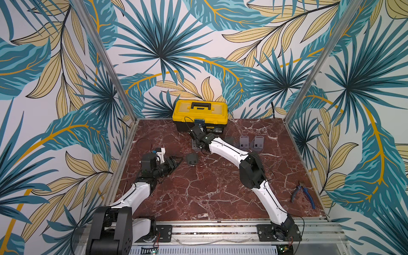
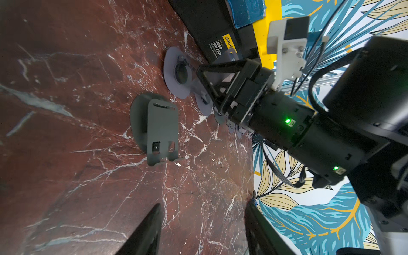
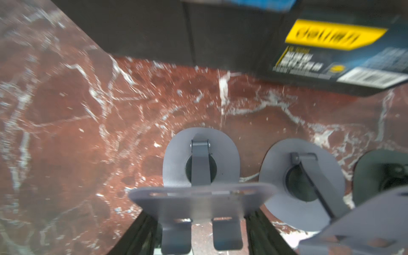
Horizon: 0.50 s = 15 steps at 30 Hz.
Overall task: Open the phone stand
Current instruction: Place the phone stand at the center of the board.
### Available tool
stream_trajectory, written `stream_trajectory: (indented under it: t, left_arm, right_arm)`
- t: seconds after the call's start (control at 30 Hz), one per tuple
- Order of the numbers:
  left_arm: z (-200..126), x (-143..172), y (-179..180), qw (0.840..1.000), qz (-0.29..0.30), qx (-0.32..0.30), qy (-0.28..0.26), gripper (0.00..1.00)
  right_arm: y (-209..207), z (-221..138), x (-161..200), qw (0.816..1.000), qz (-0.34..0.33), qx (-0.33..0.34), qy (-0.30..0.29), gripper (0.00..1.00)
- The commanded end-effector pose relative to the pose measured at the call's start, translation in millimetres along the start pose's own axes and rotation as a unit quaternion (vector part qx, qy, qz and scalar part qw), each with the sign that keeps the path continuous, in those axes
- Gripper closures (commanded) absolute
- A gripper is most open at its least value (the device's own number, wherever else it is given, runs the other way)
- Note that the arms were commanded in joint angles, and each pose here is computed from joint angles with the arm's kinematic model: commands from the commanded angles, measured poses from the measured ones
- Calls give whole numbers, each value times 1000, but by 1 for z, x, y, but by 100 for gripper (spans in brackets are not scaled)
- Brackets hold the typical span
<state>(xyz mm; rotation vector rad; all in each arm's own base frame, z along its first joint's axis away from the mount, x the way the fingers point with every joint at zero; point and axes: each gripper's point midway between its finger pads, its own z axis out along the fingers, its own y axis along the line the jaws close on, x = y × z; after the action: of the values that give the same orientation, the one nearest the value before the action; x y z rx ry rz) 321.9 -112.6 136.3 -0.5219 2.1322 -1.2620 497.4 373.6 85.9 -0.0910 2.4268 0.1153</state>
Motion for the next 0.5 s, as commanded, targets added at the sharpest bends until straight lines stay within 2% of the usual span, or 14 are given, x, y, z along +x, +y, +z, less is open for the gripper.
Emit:
stream_trajectory:
  t: [0.0, 0.07, 0.2, 0.47]
  left_arm:
    - [-3, 0, 6, 1000, 4, -5, -6, 40]
    - [-3, 0, 7, 1000, 4, -6, -6, 40]
    - [-3, 0, 7, 1000, 3, -7, -7, 40]
    - [-8, -2, 2, 1000, 9, -1, -17, 40]
  right_arm:
    - [-4, 3, 5, 1000, 5, 10, 11, 48]
    - [-6, 4, 5, 1000, 7, 11, 12, 43]
    - [-5, -1, 2, 1000, 8, 8, 11, 24]
    - [-10, -37, -20, 1000, 12, 2, -17, 15]
